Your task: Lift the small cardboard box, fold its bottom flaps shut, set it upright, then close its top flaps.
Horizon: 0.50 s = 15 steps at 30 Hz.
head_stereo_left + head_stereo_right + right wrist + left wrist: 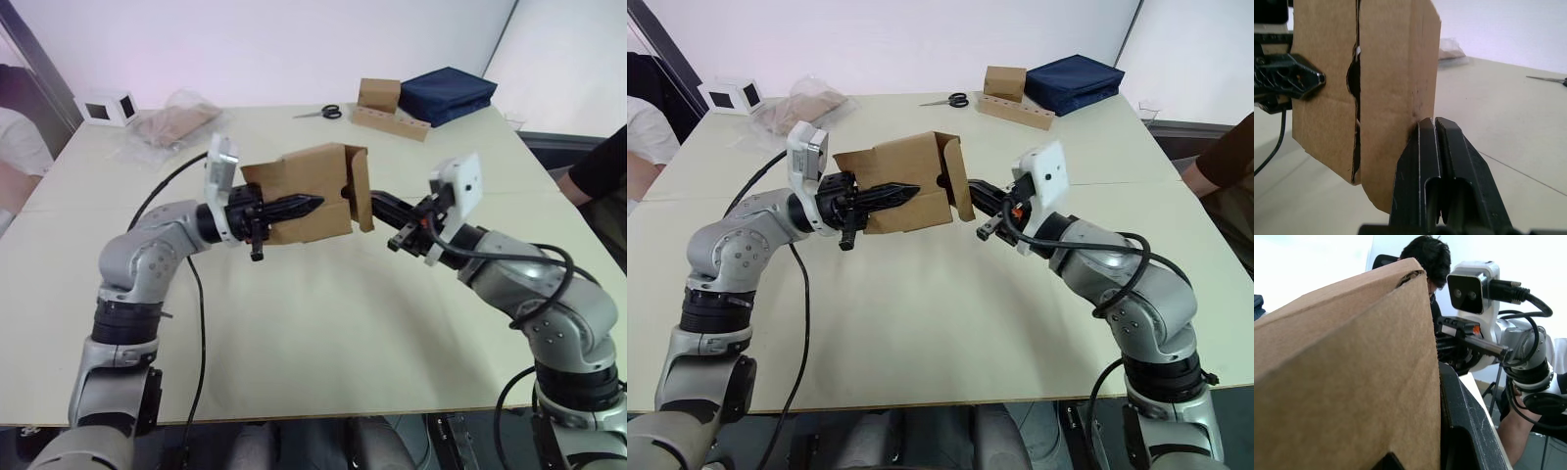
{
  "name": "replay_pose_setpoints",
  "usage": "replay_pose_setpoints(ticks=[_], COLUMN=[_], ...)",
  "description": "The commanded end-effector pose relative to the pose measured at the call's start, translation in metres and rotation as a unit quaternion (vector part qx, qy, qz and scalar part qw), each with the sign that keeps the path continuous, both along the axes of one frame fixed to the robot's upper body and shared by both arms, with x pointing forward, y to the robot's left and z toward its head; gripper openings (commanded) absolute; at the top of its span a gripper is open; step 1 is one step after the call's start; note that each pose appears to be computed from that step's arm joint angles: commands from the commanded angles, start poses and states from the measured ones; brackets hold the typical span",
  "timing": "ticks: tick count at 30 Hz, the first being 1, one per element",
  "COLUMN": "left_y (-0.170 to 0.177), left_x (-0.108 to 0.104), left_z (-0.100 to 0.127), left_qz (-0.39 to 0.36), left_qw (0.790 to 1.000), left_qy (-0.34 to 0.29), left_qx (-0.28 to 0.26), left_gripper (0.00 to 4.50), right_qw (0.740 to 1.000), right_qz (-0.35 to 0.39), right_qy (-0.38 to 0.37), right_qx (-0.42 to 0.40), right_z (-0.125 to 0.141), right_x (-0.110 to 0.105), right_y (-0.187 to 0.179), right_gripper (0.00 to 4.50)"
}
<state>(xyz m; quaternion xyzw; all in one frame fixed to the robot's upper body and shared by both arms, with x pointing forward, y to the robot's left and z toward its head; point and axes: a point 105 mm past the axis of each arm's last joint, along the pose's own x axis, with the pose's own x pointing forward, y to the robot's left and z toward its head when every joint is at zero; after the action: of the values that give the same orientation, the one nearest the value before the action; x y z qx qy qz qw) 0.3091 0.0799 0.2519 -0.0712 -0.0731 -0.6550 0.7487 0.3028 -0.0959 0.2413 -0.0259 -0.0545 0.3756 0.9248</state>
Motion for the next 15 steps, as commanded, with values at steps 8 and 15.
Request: replay_pose_setpoints(ticks=[8,15], left_y=[-0.001,0.004], left_x=[-0.002,-0.015], left_z=[0.006,0.02], left_qz=[0.005,-0.05], left_qw=[1.0,0.998], left_qy=[-0.024,0.011], left_qx=[-0.002,-0.03], left_gripper=[0.0,0.0], right_qw=[0.999,0.987], right_qz=[-0.001,0.124], right_qy=[-0.042,0.043], right_qx=[0.015,0.095], right_z=[0.021,0.016], right_x=[-0.006,-0.03], right_y=[0.005,0.004], right_gripper=[0.04,0.04])
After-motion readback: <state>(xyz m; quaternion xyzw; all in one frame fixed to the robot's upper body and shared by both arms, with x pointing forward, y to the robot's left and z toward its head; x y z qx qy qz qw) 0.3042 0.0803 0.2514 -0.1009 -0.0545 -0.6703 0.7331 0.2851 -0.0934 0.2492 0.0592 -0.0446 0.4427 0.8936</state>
